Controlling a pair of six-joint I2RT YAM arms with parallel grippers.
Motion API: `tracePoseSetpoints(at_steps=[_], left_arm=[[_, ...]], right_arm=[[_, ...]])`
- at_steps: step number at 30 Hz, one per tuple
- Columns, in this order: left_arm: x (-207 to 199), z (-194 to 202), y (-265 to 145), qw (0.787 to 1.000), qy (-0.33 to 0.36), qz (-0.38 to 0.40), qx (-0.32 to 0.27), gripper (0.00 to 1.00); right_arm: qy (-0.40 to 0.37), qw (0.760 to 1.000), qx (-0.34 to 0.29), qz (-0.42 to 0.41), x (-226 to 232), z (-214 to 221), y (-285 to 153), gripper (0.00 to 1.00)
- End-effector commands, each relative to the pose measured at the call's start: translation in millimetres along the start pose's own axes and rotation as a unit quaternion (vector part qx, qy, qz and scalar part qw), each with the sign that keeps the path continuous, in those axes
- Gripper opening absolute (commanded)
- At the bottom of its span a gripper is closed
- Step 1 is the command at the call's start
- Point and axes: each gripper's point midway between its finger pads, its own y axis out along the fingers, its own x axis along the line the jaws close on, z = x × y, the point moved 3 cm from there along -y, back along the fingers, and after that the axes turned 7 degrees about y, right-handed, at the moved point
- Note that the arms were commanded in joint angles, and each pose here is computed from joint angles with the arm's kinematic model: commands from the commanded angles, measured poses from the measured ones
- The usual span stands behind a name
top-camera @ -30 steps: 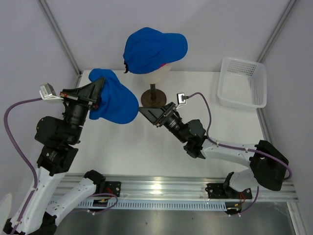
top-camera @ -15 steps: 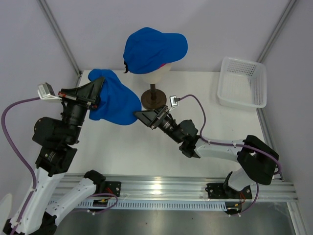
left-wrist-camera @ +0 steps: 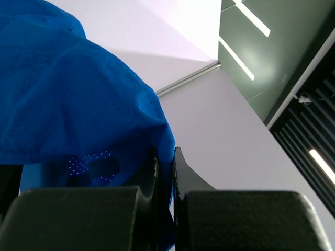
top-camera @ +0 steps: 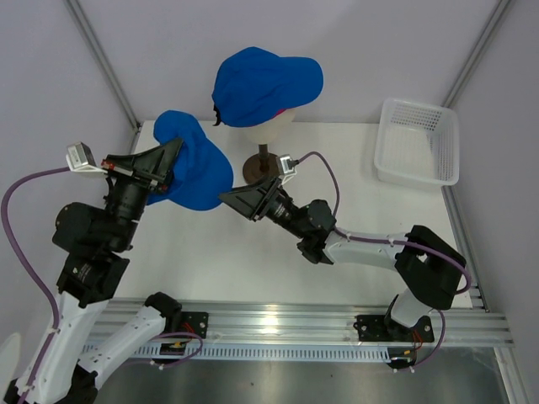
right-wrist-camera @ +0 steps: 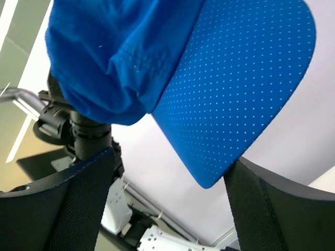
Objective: Stack the hats
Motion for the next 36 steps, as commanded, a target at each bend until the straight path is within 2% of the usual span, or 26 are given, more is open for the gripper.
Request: tracePoseSetpoints(at_steps=[1,5,6,8,10,15,16,19,20,21,22,23,24,25,26,27,28,30,31,32,34,36], left_arm=[[-14.5,-8.0,-9.6,1.0,0.024,0.015,-0.003,0.01],[-17.2,-13.0,-13.3,0.999,0.043,0.009,-0.008,0.01],[-17.5,-13.5,-14.1,0.999,0.044,0.008,-0.008,0.01],[-16.8,-13.5,-14.2,0.999,0.045,0.007,-0.009,0.01],[-16.4,-13.9,-14.7,0.999,0.045,0.007,-0.01,0.01],[-16.1,-13.9,-15.2,0.998,0.066,0.007,-0.008,0.01],[-16.3,-16.2,-17.1,0.997,0.074,0.002,-0.011,0.02],[-19.0,-33.4,-28.5,0.99,0.135,-0.024,-0.033,0.18],[-15.8,-40.0,-33.4,0.986,0.155,-0.043,-0.043,0.37],[-13.0,-49.6,-41.2,0.977,0.198,-0.06,-0.056,0.48],[-15.4,-71.5,-54.7,0.967,0.219,-0.093,-0.095,0.65],[-12.1,-83.7,-63.8,0.952,0.259,-0.116,-0.114,0.85],[-12.8,-97.5,-74.2,0.942,0.275,-0.136,-0.14,0.9],[-9.0,-119.2,-92.0,0.924,0.283,-0.175,-0.189,0.94],[-4.9,-128.3,-101.8,0.911,0.298,-0.197,-0.209,0.99],[2.3,-135.8,-109.9,0.891,0.328,-0.223,-0.22,1.0],[4.8,-143.4,-119.7,0.879,0.339,-0.238,-0.237,1.0],[18.1,-148.3,-124.1,0.848,0.384,-0.283,-0.233,1.0],[23.9,-146.0,-121.7,0.84,0.397,-0.296,-0.221,0.99],[35.0,-139.6,-110.9,0.829,0.418,-0.315,-0.197,0.99],[51.6,-128.4,-99.4,0.818,0.436,-0.339,-0.16,0.99],[65.4,-111.1,-78.8,0.82,0.443,-0.342,-0.116,0.99]], right_arm=[[0.0,0.997,0.02,-0.081,37.6,2.2,6.8,0.82],[0.0,0.997,0.017,-0.081,42.5,0.1,5.6,0.7],[0.0,0.997,0.01,-0.078,42.7,-2.2,6.3,0.63],[-0.004,0.997,0.004,-0.071,43.5,-4.7,7.0,0.57],[-0.008,0.998,-0.008,-0.066,47.6,-10.3,7.7,0.46],[-0.029,0.999,0.001,-0.031,55.5,-18.5,13.8,0.0],[-0.039,0.999,0.004,-0.026,58.9,-20.1,14.8,0.0],[-0.087,0.995,0.023,0.049,53.6,-29.9,14.0,0.0],[-0.108,0.992,0.025,0.065,54.6,-38.2,13.0,0.0],[-0.147,0.986,0.025,0.07,67.6,-48.4,17.6,0.0],[-0.161,0.977,0.05,0.129,57.5,-51.0,8.8,0.0],[-0.192,0.973,0.048,0.122,84.8,-71.1,19.0,0.0],[-0.231,0.959,0.062,0.149,86.1,-82.1,18.2,0.0],[-0.226,0.939,0.105,0.238,64.5,-82.5,-1.0,0.0],[-0.234,0.925,0.116,0.276,57.0,-92.5,-4.5,0.0],[-0.248,0.915,0.101,0.303,68.2,-119.0,-6.9,0.0],[-0.232,0.887,0.137,0.376,45.6,-117.7,-36.7,0.0],[-0.195,0.872,0.174,0.414,33.7,-113.1,-62.2,0.0],[-0.18,0.873,0.189,0.411,41.6,-113.0,-66.9,0.0],[-0.159,0.887,0.237,0.363,58.1,-97.9,-59.0,0.0],[-0.184,0.898,0.269,0.295,105.6,-74.1,-37.8,0.0],[-0.224,0.873,0.285,0.326,95.5,-62.4,-37.1,0.0]])
